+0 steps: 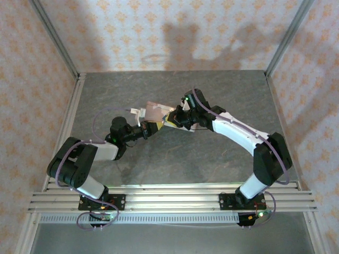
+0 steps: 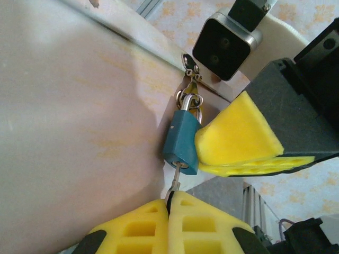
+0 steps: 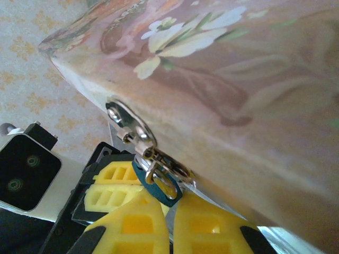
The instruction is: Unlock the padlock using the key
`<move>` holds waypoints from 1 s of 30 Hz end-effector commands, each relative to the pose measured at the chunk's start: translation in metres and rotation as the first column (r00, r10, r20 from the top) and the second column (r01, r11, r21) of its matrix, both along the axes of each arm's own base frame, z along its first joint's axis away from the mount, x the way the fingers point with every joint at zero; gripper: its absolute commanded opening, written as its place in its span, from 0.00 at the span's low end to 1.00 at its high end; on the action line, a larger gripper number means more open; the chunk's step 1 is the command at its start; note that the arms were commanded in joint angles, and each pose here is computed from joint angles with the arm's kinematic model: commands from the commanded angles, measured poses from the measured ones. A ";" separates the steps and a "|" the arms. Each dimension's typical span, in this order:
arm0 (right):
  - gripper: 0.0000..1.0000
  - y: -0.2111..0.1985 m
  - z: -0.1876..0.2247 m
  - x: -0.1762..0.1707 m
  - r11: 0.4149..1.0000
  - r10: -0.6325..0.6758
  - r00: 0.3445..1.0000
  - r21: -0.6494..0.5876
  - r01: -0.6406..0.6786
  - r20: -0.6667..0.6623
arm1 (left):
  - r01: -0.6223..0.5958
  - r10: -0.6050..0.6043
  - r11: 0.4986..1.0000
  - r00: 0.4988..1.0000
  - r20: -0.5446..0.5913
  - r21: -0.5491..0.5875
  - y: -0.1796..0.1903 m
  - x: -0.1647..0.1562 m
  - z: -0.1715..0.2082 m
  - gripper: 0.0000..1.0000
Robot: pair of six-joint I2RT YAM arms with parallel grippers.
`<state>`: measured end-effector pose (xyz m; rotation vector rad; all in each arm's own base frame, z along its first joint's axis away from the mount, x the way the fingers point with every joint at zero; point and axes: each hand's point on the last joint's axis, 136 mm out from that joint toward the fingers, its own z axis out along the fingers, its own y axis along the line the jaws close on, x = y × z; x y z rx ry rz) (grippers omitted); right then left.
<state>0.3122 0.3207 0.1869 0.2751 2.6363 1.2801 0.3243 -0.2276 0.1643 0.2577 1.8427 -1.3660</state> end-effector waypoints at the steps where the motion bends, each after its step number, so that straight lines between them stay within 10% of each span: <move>1: 0.00 0.008 -0.008 -0.020 0.996 0.087 0.996 0.006 -0.087 -0.022 | 0.049 -0.045 0.998 0.996 0.080 -0.041 -0.008 0.002 0.036 0.00; 30: 0.00 0.016 -0.081 -0.055 0.984 0.161 0.980 -0.052 -0.169 -0.119 | 0.080 -0.076 0.994 0.995 0.057 -0.072 -0.040 0.004 0.001 0.00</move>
